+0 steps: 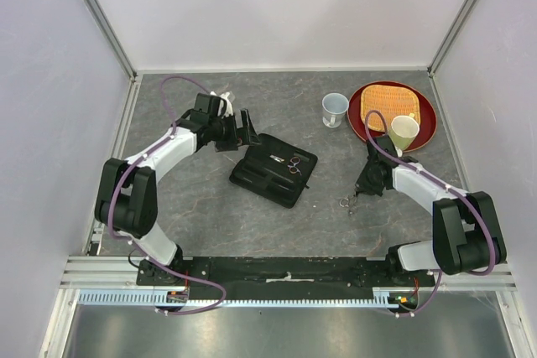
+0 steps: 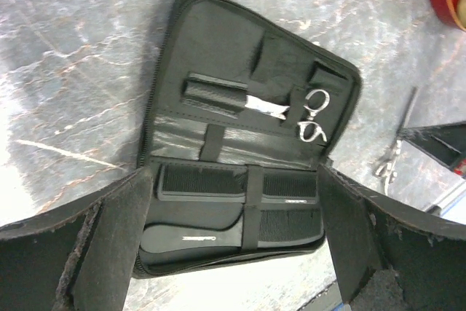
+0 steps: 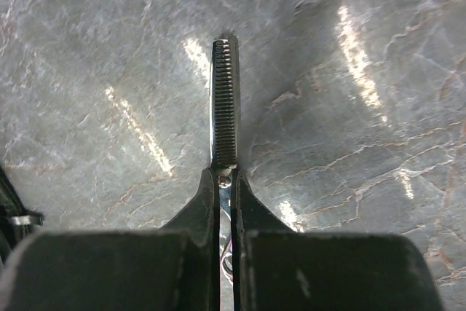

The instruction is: Sort the hair-cutting tools

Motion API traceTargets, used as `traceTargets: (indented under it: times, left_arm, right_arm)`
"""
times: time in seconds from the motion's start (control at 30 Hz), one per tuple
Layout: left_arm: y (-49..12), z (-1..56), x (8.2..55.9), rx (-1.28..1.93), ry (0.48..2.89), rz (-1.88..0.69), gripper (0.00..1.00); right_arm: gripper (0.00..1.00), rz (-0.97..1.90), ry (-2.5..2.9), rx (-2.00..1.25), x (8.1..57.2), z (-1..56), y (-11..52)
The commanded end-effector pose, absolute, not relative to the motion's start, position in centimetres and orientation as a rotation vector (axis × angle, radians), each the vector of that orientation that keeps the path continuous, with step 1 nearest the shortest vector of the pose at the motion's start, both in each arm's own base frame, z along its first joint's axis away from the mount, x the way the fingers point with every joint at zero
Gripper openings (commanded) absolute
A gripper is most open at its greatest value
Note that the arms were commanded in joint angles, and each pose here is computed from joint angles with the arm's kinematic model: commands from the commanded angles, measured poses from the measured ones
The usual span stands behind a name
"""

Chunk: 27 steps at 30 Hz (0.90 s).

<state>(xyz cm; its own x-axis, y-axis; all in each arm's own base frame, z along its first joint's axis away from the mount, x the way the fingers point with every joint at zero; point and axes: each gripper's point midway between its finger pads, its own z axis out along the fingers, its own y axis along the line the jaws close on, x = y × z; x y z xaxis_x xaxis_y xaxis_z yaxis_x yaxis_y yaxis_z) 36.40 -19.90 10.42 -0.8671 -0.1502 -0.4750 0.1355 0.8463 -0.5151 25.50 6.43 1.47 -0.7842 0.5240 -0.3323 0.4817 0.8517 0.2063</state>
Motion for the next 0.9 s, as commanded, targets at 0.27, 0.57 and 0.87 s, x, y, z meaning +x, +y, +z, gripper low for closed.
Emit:
traceTargets:
  times: [0.27, 0.57, 0.87]
  left_arm:
    - [-26.2, 18.2, 33.7, 0.255, 2.169, -1.275, 0.99]
    - [-29.4, 20.2, 30.6, 0.336, 2.047, -1.425, 0.96]
    - [-32.8, 21.7, 28.9, 0.423, 1.944, -1.406, 0.96]
  right_arm:
    - [0.00, 0.551, 2.555, 0.595, 28.9, 7.8, 11.7]
    - [0.00, 0.834, 2.359, 0.826, 31.8, 13.6, 15.0]
    - [0.00, 1.008, 2.168, 0.970, 33.7, 19.0, 18.5]
